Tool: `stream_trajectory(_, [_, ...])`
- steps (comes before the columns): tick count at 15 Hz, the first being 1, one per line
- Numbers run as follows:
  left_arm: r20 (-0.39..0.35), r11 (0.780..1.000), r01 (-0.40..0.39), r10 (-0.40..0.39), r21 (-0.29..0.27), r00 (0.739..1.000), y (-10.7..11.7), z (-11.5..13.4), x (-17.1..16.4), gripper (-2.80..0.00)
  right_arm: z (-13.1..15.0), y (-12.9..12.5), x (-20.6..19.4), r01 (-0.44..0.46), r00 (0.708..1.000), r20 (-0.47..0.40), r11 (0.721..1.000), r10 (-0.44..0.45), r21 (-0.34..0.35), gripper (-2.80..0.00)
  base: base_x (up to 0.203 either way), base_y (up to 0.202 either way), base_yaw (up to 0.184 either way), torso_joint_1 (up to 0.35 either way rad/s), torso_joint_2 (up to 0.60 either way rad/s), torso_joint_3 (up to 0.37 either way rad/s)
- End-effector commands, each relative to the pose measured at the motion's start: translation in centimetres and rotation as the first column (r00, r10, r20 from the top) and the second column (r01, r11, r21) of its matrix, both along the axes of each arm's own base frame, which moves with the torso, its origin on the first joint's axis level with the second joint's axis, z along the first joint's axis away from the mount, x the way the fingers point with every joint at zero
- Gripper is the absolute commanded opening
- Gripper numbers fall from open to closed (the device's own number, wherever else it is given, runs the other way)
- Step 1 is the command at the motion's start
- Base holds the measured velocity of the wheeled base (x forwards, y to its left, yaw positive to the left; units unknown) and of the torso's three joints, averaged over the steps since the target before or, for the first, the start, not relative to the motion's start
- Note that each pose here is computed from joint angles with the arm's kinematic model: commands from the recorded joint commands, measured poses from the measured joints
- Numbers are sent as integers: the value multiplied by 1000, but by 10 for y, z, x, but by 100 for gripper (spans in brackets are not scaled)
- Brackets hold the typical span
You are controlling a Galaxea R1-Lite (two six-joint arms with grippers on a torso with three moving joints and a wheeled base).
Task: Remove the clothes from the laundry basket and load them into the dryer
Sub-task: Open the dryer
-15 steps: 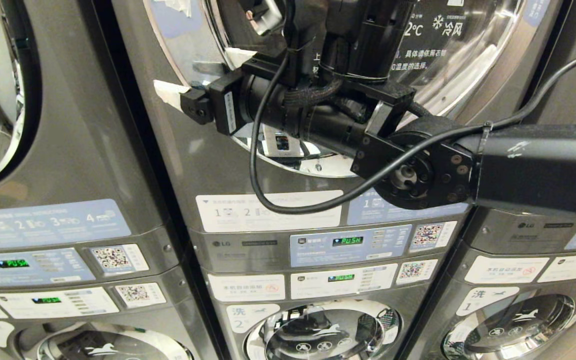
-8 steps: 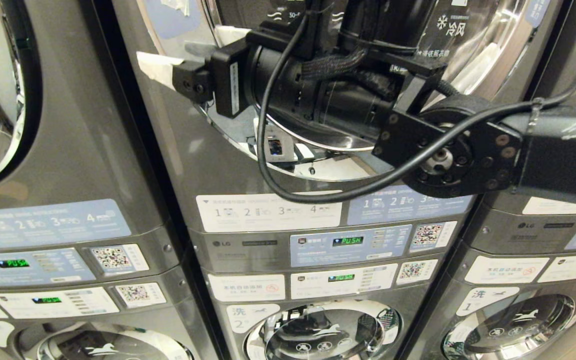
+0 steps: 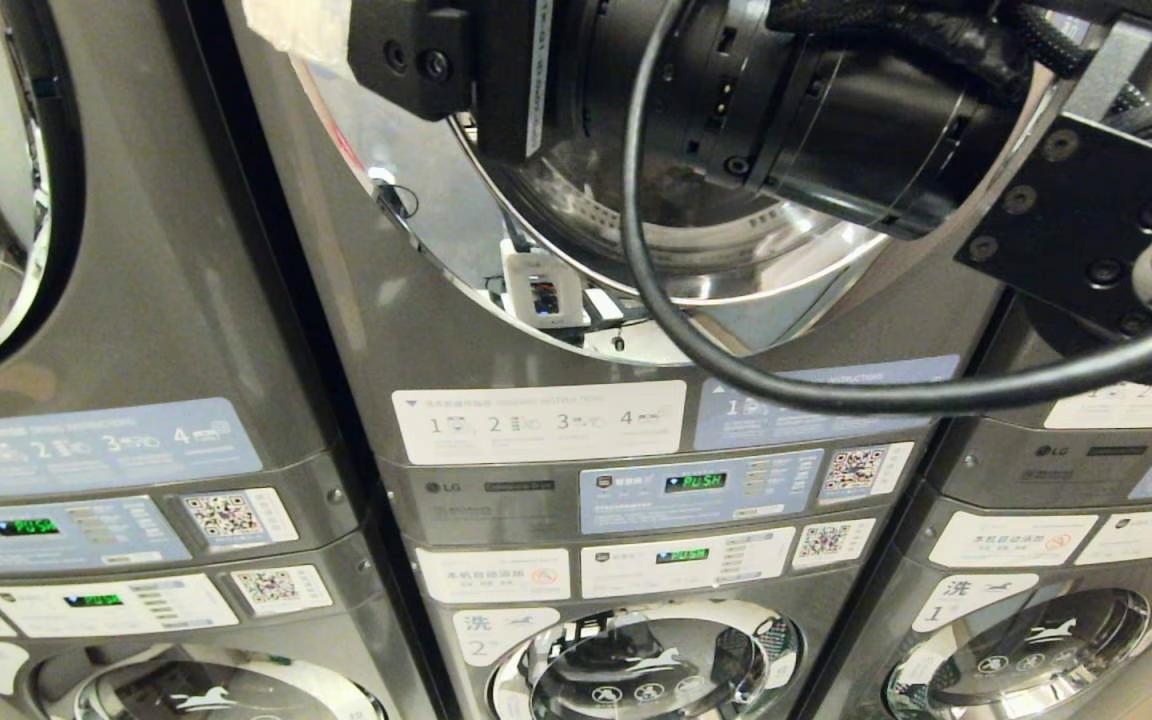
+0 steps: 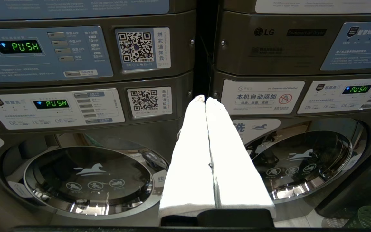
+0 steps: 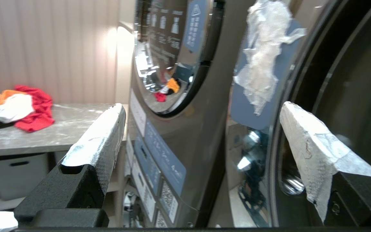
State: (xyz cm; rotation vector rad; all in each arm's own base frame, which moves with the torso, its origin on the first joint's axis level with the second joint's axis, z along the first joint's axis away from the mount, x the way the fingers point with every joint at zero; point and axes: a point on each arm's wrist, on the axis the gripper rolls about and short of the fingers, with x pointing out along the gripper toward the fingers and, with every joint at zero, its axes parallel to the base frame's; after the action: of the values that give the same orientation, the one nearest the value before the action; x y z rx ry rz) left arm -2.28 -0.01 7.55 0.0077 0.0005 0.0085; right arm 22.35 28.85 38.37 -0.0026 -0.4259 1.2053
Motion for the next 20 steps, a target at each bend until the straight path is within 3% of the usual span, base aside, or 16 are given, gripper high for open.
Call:
stream_trajectory(1, [-1, 1000, -1, 1, 0, 1000, 0, 0, 0, -280, 1, -2, -1, 31, 1000, -1, 999, -31, 9, 0, 0, 0, 0, 0, 0, 0])
stream_trajectory(6, [-1, 1000, -1, 1, 0, 1000, 0, 0, 0, -280, -7, 23, 21, 100, 995, -11, 994, -100, 37, 0, 0, 0, 0, 0, 0, 0])
stream_trajectory(13, [0, 1000, -1, 1, 0, 1000, 0, 0, 0, -280, -29, 40, 34, 98, 995, -36, 995, -98, -6, 0, 0, 0, 0, 0, 0, 0])
stream_trajectory(20, [0, 1000, -1, 1, 0, 1000, 0, 0, 0, -280, -11, 28, 15, -6, 999, -43, 1000, 7, 21, 0, 0, 0, 0, 0, 0, 0])
